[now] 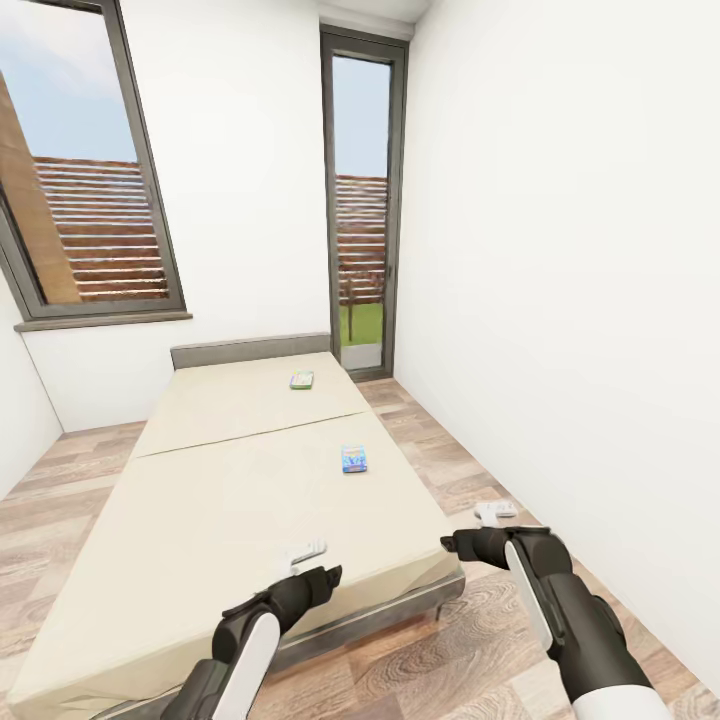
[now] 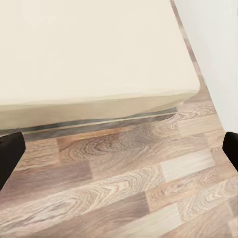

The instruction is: Put all the toys in the child's room - the three board games (two on the bed and one on the table), the two jigsaw puzzles on the table, and the tennis ball on the table - inside the toy box on the table in the child's room.

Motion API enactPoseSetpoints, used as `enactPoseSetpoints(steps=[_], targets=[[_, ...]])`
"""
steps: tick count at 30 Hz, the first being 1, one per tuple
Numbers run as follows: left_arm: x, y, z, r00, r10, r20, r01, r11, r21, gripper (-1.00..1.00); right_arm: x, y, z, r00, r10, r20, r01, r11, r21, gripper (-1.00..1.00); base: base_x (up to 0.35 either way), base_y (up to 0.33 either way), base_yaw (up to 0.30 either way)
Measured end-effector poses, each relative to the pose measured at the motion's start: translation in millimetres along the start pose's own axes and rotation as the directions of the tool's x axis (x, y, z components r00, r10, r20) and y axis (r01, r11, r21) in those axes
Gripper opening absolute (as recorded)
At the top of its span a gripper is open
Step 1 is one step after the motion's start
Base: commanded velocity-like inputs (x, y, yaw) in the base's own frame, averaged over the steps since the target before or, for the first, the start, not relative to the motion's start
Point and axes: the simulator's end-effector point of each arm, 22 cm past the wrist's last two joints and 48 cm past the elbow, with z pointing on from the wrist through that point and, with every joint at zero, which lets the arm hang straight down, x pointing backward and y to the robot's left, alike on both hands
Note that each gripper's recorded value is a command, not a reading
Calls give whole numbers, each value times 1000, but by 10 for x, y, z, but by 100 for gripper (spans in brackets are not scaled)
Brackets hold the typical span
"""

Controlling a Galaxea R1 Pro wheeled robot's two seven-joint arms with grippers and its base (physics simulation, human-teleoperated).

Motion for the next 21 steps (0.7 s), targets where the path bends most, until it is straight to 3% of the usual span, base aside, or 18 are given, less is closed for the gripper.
enactPoseSetpoints(steps=[4, 21], targets=[[-5, 47, -6, 999, -51, -10, 51, 999, 11, 100, -60, 1, -39, 1000, -1, 14, 1, 1000, 0, 100, 0, 0, 45], [-141, 352, -30, 987, -158, 6, 158, 987, -8, 100, -33, -29, -71, 1000, 15, -11, -15, 1000, 1, 100, 0, 0, 142]])
